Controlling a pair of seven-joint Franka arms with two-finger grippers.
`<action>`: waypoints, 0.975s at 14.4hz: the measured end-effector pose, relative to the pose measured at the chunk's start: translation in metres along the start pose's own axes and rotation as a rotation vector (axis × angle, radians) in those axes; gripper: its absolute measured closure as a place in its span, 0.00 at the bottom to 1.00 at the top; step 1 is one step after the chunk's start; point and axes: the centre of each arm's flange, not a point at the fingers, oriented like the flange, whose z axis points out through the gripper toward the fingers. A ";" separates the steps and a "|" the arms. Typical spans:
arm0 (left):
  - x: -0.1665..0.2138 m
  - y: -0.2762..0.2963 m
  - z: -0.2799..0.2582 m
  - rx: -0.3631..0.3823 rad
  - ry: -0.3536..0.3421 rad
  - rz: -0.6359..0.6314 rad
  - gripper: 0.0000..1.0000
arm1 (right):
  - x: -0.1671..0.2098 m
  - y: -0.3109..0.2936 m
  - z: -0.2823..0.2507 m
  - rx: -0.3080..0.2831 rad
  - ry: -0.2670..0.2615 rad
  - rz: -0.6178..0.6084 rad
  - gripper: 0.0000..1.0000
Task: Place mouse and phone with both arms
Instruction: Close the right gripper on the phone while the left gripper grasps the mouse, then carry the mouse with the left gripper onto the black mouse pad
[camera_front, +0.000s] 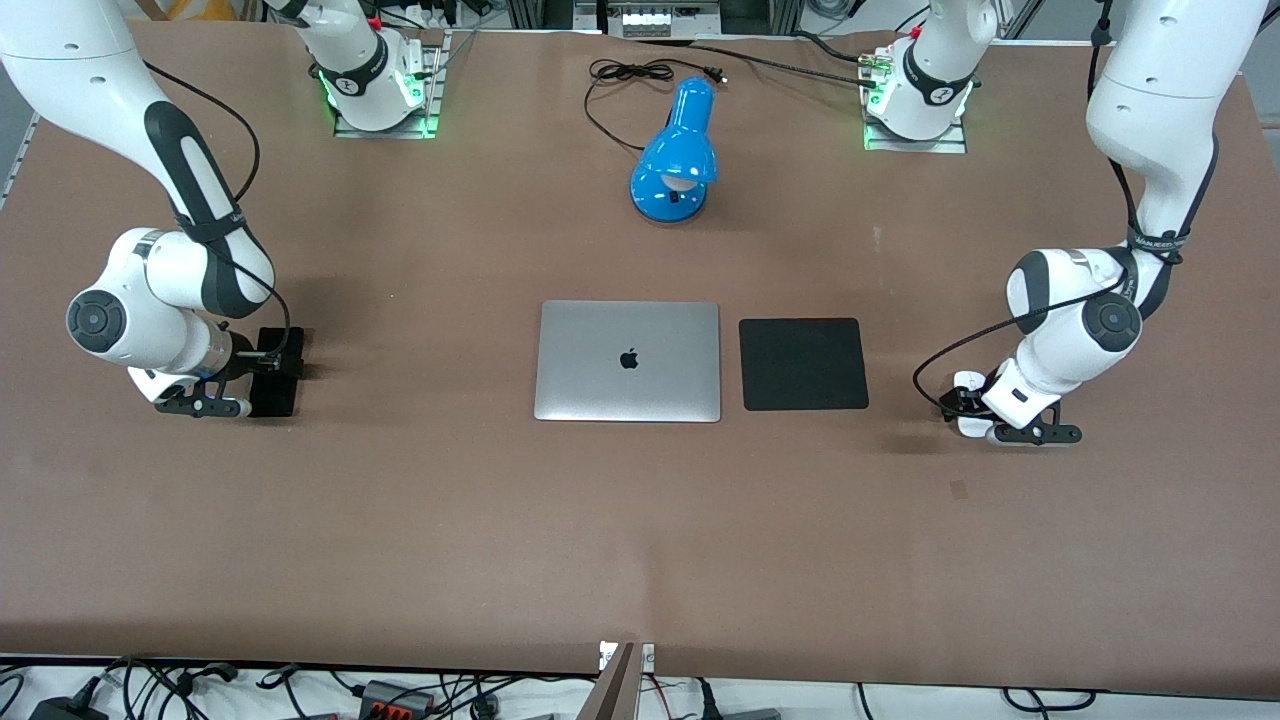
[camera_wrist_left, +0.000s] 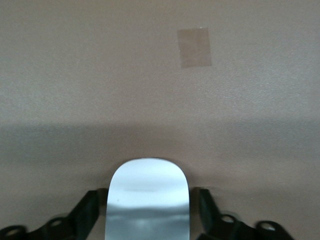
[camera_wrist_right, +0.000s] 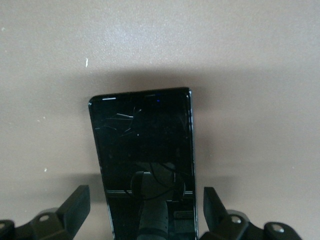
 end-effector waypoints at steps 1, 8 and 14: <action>0.001 -0.002 -0.001 0.001 0.004 -0.003 0.26 | 0.000 0.000 0.001 0.000 -0.001 0.000 0.00; 0.007 -0.005 -0.011 0.001 0.020 -0.006 0.38 | 0.001 0.000 0.009 0.000 0.007 0.000 0.00; 0.023 0.089 -0.070 -0.003 -0.088 0.023 0.38 | 0.001 0.001 0.014 0.000 0.004 0.002 0.07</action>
